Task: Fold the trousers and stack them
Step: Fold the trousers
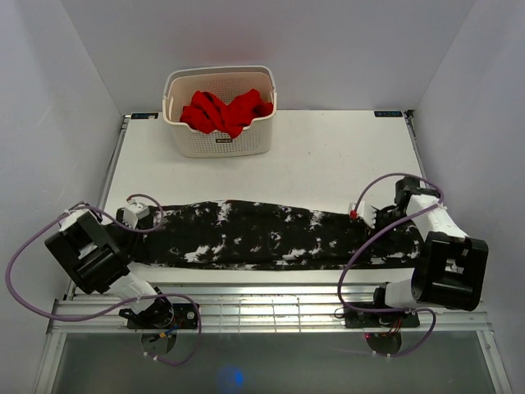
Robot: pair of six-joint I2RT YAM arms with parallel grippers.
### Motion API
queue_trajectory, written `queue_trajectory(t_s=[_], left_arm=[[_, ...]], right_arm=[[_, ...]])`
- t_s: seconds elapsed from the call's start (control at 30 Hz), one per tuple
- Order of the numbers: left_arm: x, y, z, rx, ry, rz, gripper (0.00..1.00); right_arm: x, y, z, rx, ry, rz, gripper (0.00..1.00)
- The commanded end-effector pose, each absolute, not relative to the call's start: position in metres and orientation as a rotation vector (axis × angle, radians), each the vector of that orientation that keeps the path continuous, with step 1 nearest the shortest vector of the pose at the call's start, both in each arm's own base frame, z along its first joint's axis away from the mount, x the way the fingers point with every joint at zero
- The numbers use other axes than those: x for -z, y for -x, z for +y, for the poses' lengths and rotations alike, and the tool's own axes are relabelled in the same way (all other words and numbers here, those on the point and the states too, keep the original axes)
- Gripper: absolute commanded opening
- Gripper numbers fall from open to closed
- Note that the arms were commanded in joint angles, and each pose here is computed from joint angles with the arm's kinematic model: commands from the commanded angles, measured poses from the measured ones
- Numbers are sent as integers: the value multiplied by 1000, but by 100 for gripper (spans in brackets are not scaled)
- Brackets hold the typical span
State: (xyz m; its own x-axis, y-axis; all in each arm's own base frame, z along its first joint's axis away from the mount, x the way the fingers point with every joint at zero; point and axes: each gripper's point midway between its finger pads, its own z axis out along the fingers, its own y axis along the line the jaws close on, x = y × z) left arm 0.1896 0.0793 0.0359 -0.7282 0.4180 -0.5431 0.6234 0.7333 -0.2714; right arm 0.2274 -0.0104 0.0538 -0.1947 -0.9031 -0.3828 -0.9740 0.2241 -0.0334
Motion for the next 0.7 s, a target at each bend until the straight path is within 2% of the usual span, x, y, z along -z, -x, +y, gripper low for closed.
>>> queue_trajectory(t_s=[0.0,0.07,0.23,0.3,0.33,0.4,0.47,0.5,0.57,0.63,0.67], left_arm=[[-5,-190,111,494,-671,2658,39],[13,-190,125,450,-632,2729,35],[30,-203,170,297,-516,2836,30],[29,-207,186,260,-483,2844,28],[25,-211,190,250,-490,2830,27],[12,-225,203,183,-534,2778,27],[-5,-238,211,127,-575,2722,28],[-12,-243,210,130,-624,2678,29],[-37,-257,193,196,-653,2555,37],[-71,-273,172,291,-667,2412,50],[-81,-279,163,330,-668,2375,52]], right_arm=[[-23,-211,-34,-170,1753,2337,75],[-13,-217,-40,-112,1735,2356,74],[-23,-228,-25,-209,1675,2380,73],[-39,-233,-14,-274,1588,2385,76],[-59,-252,-16,-247,1542,2359,78],[-80,-260,-13,-319,1453,2368,79],[-113,-285,-31,-271,1359,2346,79],[-116,-290,-34,-302,1342,2349,79],[-137,-301,-46,-278,1294,2348,79],[-142,-309,-45,-300,1275,2341,79],[-153,-319,-43,-287,1264,2311,79]])
